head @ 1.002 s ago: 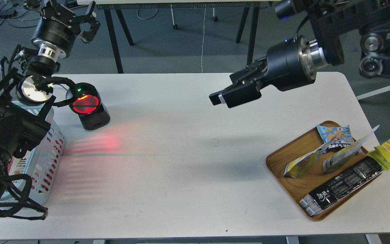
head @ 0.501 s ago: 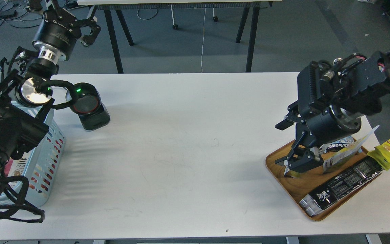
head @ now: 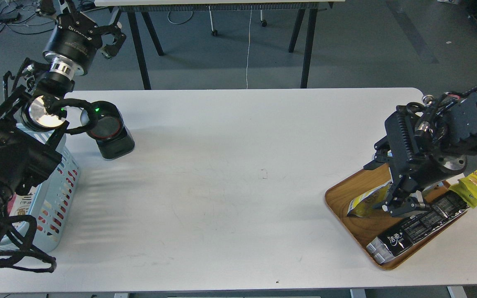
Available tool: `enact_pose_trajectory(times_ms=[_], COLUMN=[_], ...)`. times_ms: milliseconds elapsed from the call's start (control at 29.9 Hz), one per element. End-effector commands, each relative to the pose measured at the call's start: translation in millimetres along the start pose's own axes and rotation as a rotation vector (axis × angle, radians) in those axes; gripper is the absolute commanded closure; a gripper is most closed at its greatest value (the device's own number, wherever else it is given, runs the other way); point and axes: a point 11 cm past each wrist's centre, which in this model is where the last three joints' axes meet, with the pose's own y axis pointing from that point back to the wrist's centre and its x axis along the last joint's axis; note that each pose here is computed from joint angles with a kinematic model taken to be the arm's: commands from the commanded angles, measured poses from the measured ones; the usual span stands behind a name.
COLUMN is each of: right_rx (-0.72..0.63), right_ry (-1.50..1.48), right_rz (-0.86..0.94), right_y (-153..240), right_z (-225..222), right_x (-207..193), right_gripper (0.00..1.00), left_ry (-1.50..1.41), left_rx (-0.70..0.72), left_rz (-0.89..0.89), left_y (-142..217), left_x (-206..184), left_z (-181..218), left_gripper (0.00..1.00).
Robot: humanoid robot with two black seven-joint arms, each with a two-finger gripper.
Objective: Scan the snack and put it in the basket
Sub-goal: 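Lower the right gripper and grasp the yellow-and-white pouch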
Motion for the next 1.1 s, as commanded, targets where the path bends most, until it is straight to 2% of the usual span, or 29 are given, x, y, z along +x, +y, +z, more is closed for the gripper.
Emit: enact_pose_trajectory(times_ms=[0,100,267,501,668,768,902,1069], right_rx=[-0.039,-0.03,-0.021,-0.015,-0.017,-0.017,-0.019,-0.029], right_ry=[-0.027,-0.045,-0.053,-0.058,-0.058,-0.057,-0.057,-0.062], right_rz=[-0.029,-0.036,-0.038,-0.04,-0.044,-0.042,-0.04,-0.034], right_y=[-3,-9,-12,-14,-14,-14,-13,-10], right_z=[15,14,11,10,11,11,11,14], right_x=[-15,-23,-25,-27,-28,-27,-27,-25], right_gripper=[0.27,0.33,0.36,0.56,0.78,0.83,0.97,0.99], left_ry=[0.001,-0.002,-0.005,-0.003,-0.007,-0.008,-0.005,-0.005], left_rx=[0.0,-0.001,0.0,0.004,0.002,0.002,0.003,0.003], left_rz=[0.0,0.002,0.012,0.007,0.008,0.009,0.008,0.008], left_y=[0,0,2,1,1,1,1,1], left_x=[0,1,4,2,3,3,3,3], left_z=[0,1,2,-2,0,1,0,0], left_gripper=[0.0,0.0,0.0,0.0,0.0,0.0,0.0,0.0])
